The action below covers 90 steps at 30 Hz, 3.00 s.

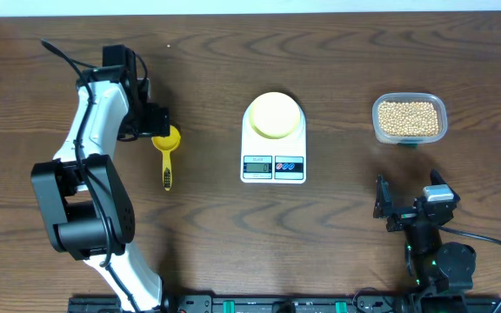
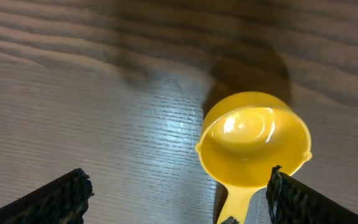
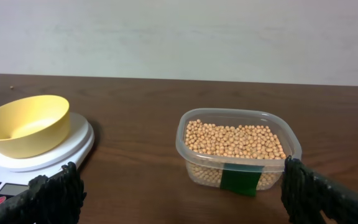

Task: Scoop item into bowl and weigh 50g on scale
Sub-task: 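Move the left gripper over the yellow scoop's handle, then lower the left gripper and close it on the scoop handle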

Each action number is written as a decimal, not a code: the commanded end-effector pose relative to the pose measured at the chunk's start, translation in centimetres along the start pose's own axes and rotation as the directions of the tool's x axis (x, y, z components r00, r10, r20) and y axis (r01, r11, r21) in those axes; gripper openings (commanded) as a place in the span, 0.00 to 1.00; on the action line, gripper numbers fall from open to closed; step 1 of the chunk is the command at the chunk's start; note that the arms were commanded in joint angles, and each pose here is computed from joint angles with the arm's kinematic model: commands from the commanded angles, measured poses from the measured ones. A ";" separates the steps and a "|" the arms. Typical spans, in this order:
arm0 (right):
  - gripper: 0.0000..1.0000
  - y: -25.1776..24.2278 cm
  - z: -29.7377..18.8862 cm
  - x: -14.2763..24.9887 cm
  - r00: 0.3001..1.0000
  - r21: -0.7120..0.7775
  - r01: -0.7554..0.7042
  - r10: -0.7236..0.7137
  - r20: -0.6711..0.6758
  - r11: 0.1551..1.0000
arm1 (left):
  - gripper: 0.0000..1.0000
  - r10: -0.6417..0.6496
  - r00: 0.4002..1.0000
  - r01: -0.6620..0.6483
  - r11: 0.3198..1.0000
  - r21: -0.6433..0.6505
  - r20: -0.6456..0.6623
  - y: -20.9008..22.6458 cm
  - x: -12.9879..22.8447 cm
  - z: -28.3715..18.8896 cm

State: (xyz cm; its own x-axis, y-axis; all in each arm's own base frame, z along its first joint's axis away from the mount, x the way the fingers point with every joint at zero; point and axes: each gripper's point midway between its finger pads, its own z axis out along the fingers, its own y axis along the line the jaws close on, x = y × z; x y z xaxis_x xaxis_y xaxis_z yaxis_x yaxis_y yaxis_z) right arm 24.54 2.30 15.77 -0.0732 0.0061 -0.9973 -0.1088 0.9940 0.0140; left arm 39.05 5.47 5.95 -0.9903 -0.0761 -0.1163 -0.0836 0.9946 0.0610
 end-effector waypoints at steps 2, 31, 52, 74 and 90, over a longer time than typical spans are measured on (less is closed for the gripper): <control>0.99 0.1 0.0 0.1 1.000 -0.003 0.008 -0.008 0.000 1.000 | 0.92 -0.014 1.000 0.014 1.000 0.010 0.005 -0.1 -0.2 0.3; 0.99 0.1 0.0 0.1 1.000 -0.003 0.008 -0.008 0.000 1.000 | 0.92 -0.010 0.997 0.010 1.000 0.011 -0.071 -0.3 0.3 4.5; 0.99 0.1 0.0 0.1 1.000 -0.003 0.008 -0.008 0.000 1.000 | 0.92 -0.011 0.998 0.013 0.999 0.038 -0.061 -0.8 -0.1 5.2; 0.99 0.1 0.0 0.1 1.000 -0.003 0.008 -0.008 0.000 1.000 | 0.92 -0.010 0.997 0.013 0.999 0.048 -0.075 -1.1 0.7 6.0; 0.99 0.1 0.0 0.1 1.000 -0.003 0.008 -0.008 0.000 1.000 | 0.91 -0.009 0.997 0.013 0.999 0.048 -0.081 -1.1 0.9 6.2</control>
State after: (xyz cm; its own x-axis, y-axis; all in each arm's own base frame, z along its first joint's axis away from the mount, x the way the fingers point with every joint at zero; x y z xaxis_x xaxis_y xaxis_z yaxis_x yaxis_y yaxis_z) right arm 24.54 2.30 15.74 -0.0740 0.0060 -0.9972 -0.1088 0.9940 0.0141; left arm 39.17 4.89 0.44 -0.9953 -0.0793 -0.0561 -0.0808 0.9964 0.0247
